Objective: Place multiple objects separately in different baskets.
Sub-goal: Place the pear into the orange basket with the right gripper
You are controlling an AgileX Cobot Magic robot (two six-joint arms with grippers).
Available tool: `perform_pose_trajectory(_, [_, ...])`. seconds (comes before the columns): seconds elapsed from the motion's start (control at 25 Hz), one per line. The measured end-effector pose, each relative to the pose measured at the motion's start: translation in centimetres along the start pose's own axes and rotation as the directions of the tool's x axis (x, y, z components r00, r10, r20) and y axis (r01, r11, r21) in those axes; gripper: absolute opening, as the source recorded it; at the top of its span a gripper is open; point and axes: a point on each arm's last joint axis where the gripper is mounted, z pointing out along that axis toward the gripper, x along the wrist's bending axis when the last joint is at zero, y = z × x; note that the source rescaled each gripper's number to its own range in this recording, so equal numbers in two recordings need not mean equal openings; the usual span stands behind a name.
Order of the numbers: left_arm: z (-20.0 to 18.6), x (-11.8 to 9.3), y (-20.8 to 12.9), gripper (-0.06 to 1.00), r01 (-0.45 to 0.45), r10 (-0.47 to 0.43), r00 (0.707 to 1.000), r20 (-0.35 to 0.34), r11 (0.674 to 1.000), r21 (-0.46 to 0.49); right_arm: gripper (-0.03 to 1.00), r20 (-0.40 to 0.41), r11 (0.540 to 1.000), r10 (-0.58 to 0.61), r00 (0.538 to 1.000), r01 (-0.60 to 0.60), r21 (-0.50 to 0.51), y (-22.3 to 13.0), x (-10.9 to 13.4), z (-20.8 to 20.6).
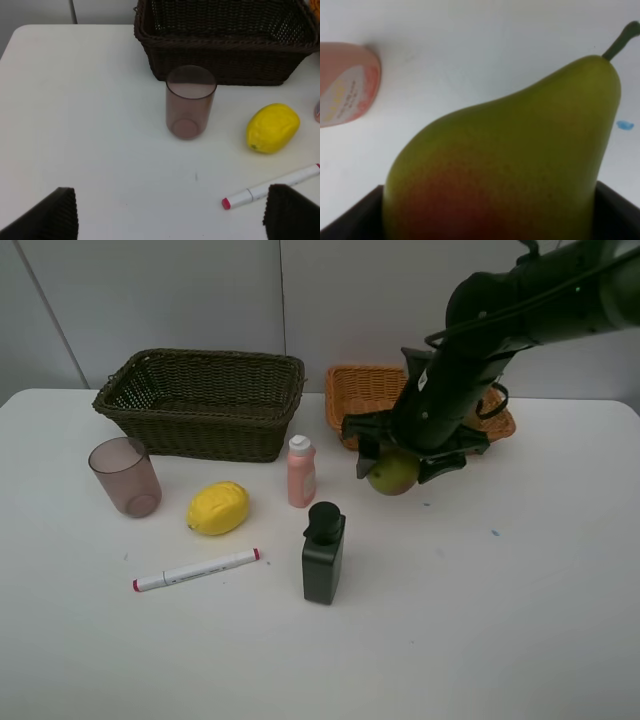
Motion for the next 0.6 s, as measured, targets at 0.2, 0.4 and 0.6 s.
perform_pose_trajectory(0.2, [0.0, 0.0, 0.0, 0.96, 0.000, 0.000, 1.000, 0.000, 1.000, 0.000, 0.65, 0.023, 1.000, -0.023, 0.999, 0.024, -0.020, 1.3, 0.3, -3.3])
perform_pose_trajectory(0.4, [0.0, 0.0, 0.0, 0.96, 0.000, 0.000, 1.000, 0.000, 1.000, 0.000, 0.65, 0.044, 0.994, -0.051, 0.998, 0.055, -0.098, 3.6, 0.9, -6.5])
perform_pose_trajectory(0.6, [0.0, 0.0, 0.0, 0.96, 0.000, 0.000, 1.000, 0.000, 1.000, 0.000, 0.65, 0.101, 0.953, -0.115, 0.988, 0.138, -0.269, 6.2, 1.1, -8.9])
